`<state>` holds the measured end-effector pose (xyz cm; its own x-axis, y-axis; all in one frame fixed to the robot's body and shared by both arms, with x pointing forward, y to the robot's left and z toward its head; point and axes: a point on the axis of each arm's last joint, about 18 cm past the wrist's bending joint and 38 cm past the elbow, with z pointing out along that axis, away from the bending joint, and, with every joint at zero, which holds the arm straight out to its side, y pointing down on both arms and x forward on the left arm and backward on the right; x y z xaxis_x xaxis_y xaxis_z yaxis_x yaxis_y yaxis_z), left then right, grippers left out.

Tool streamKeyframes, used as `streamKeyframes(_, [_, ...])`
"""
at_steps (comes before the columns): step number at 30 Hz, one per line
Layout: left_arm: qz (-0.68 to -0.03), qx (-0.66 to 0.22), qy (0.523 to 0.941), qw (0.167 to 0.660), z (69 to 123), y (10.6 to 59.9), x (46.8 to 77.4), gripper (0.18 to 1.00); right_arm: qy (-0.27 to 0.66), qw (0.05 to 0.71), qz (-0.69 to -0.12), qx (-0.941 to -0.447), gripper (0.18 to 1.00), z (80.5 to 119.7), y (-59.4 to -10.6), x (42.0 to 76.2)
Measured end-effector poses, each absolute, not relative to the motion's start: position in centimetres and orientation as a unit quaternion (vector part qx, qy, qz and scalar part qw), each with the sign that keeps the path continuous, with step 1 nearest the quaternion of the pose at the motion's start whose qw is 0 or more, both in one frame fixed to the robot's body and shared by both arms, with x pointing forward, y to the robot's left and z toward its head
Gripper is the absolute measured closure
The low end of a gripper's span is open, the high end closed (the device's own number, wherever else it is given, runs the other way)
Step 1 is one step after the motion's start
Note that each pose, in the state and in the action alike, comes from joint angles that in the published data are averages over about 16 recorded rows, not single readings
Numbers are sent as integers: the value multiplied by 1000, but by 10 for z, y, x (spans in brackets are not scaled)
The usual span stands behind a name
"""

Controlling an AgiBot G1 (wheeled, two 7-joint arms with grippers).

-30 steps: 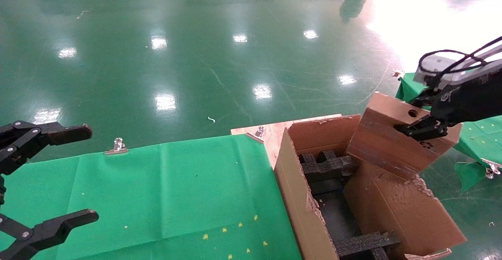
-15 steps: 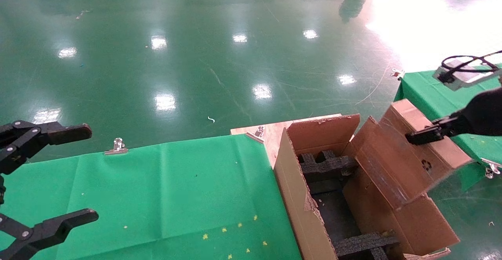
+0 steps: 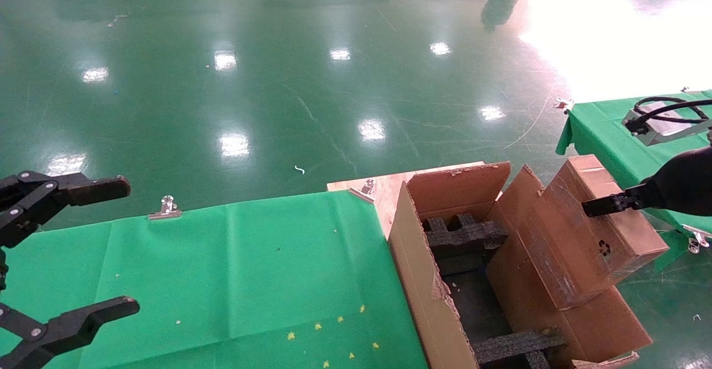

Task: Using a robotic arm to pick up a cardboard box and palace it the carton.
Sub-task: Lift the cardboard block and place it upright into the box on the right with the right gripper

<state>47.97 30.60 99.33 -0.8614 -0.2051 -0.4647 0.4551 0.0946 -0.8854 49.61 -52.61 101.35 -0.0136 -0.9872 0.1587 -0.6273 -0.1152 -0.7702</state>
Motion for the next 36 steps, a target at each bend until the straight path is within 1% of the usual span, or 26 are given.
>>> streamKeyframes(8, [-667,90,697,248,993,306,480,184,623,248,-359,-649,793,1000,-521,502])
streamKeyframes(21, [-667,90,697,248,993,306,480,184,626,241,-366,-645,794,975,-518,525])
streamKeyframes(36, [-667,90,697,248,993,306,480,184,627,223,-368,-650,795,946,-514,543])
